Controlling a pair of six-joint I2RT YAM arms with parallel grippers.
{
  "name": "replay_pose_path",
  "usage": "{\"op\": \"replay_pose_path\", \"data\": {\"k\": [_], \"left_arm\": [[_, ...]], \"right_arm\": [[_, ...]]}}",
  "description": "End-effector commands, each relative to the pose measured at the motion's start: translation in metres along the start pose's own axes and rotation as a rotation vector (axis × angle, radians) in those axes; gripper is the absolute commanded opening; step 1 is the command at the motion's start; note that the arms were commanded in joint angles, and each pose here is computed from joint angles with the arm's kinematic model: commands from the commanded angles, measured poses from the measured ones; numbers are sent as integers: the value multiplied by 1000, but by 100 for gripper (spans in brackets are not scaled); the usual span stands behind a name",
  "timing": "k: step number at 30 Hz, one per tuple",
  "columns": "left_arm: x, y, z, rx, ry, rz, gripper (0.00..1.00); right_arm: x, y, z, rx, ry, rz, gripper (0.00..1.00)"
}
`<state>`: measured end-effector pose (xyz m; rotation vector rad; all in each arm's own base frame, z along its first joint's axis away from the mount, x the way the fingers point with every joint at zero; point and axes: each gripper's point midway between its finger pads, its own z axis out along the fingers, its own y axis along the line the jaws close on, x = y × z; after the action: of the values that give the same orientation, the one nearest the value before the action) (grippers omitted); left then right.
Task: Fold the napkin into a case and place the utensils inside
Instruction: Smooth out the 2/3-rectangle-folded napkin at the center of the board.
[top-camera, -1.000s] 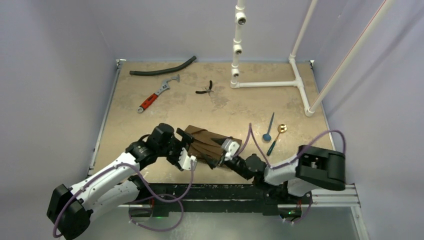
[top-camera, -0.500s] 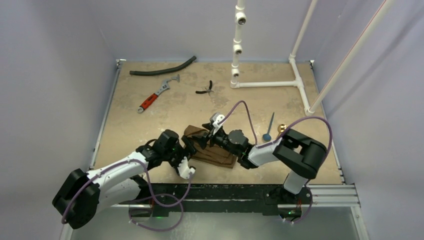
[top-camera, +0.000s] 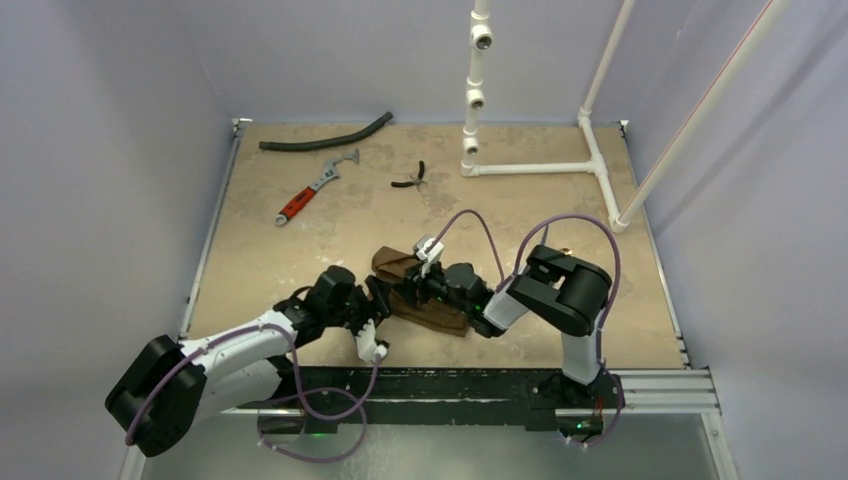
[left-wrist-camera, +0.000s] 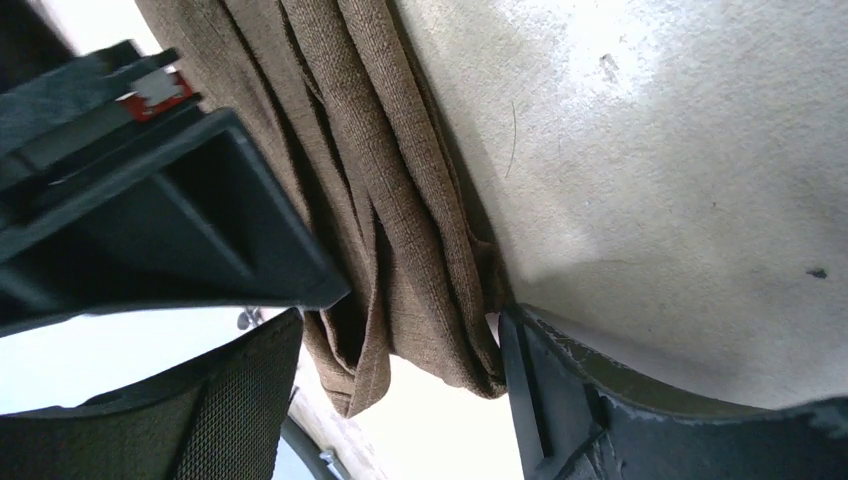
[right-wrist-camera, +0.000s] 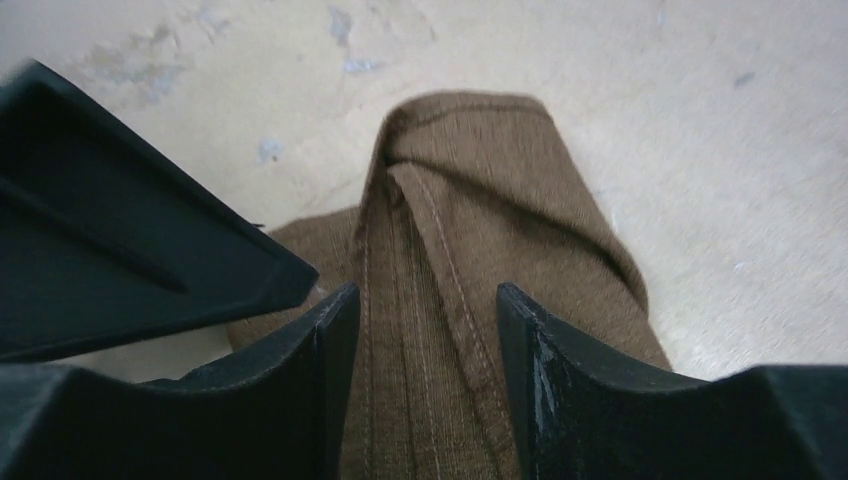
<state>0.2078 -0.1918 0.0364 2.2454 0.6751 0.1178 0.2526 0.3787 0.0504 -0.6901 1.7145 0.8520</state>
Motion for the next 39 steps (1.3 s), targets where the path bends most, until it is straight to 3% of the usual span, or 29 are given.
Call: {"op": "replay_pose_path", "data": {"k": [1,5,7,12,15,18,22,29,33,34,35,36,38,39], "left_arm": [[-10,-12,5,-6,-35,9,70],[-8,-11,7,-25,-23,23,59],[-7,-6,9,-48,-20,27,42],[-5,1,12,-71,-14,19,17],[0,9,12,-97,10,-1,12],[3,18,11,-84,16,-64,0],[-7,22,8,20,-50,-200,0],[-33,5,7,170,-177,-342,0],[-36,-10,4,229,-183,-328,0],[-36,-13,4,235,-177,-314,7],[-34,-16,5,229,-170,-309,24],[-33,-17,6,212,-161,-307,35],[-31,-20,8,190,-153,-284,49],[-30,-22,9,194,-152,-271,51]], "right_arm": [[7,3,1,-14,-2,25,55],[14,-3,0,14,0,25,51],[16,-5,0,21,-3,25,51],[23,-5,-3,19,13,31,50],[25,-6,-5,21,13,28,50],[26,-6,-7,17,12,28,50],[16,-1,-16,-17,-45,1,57],[-51,27,-57,-155,-332,-96,91],[-65,38,-69,-210,-354,-149,95],[-66,40,-69,-219,-353,-159,95],[-65,41,-69,-221,-350,-159,95],[-61,41,-67,-224,-334,-151,95],[-55,43,-62,-243,-314,-136,93],[-56,46,-62,-256,-315,-131,93]]}}
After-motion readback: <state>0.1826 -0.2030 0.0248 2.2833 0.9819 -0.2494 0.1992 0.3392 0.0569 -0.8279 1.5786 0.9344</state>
